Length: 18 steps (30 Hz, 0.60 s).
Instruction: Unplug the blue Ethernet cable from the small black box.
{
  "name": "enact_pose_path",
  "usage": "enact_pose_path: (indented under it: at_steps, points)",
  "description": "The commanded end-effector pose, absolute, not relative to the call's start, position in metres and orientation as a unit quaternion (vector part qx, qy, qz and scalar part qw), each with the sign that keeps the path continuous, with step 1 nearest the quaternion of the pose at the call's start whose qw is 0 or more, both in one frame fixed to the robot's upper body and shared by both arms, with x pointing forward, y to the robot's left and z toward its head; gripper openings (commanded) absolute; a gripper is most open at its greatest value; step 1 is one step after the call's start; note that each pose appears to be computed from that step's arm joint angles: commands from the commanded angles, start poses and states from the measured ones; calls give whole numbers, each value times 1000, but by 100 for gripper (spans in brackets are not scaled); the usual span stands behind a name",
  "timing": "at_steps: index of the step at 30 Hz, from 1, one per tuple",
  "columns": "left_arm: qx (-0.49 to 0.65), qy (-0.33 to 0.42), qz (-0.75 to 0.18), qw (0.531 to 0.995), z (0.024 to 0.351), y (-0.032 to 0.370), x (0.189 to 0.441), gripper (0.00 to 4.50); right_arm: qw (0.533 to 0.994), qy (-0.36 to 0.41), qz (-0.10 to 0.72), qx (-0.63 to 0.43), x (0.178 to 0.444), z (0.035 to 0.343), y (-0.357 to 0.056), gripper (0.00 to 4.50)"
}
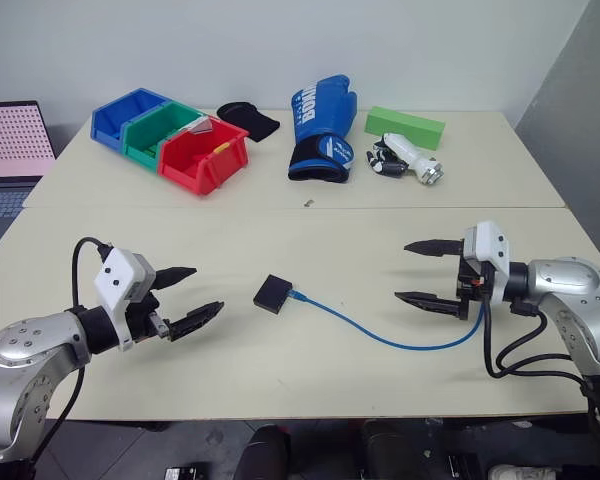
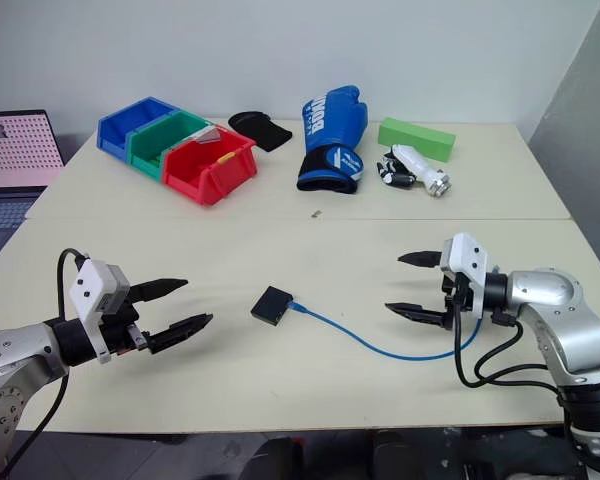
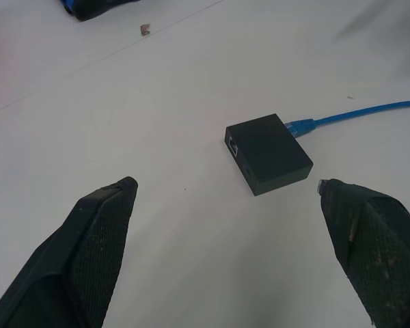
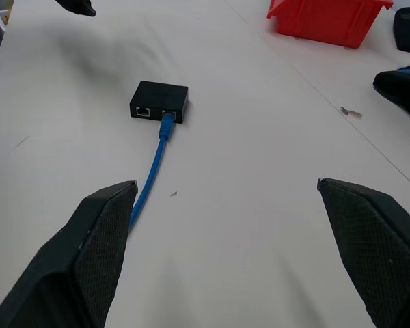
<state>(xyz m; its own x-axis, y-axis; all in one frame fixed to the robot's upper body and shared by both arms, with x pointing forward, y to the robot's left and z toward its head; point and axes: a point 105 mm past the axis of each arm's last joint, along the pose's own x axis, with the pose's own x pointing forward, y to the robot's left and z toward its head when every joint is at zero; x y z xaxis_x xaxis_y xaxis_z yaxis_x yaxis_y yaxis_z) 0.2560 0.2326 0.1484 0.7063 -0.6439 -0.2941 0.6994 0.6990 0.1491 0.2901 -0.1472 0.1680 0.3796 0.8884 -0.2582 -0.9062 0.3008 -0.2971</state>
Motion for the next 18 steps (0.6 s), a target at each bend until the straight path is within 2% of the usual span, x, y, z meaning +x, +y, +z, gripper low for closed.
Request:
enact_pose_path:
  at_steps: [1,11,18]
  points:
    - [137,86,-377,912,160,229,253,450,804,4,555,-213,290,177,-146,449]
    - [135,105,-369,914,151,223,253,450,803,6,555,-214,291,172,-140,449]
    - [149,98,-402,898,145,218,249,450,803,-2,560,-204,295,156,-107,449]
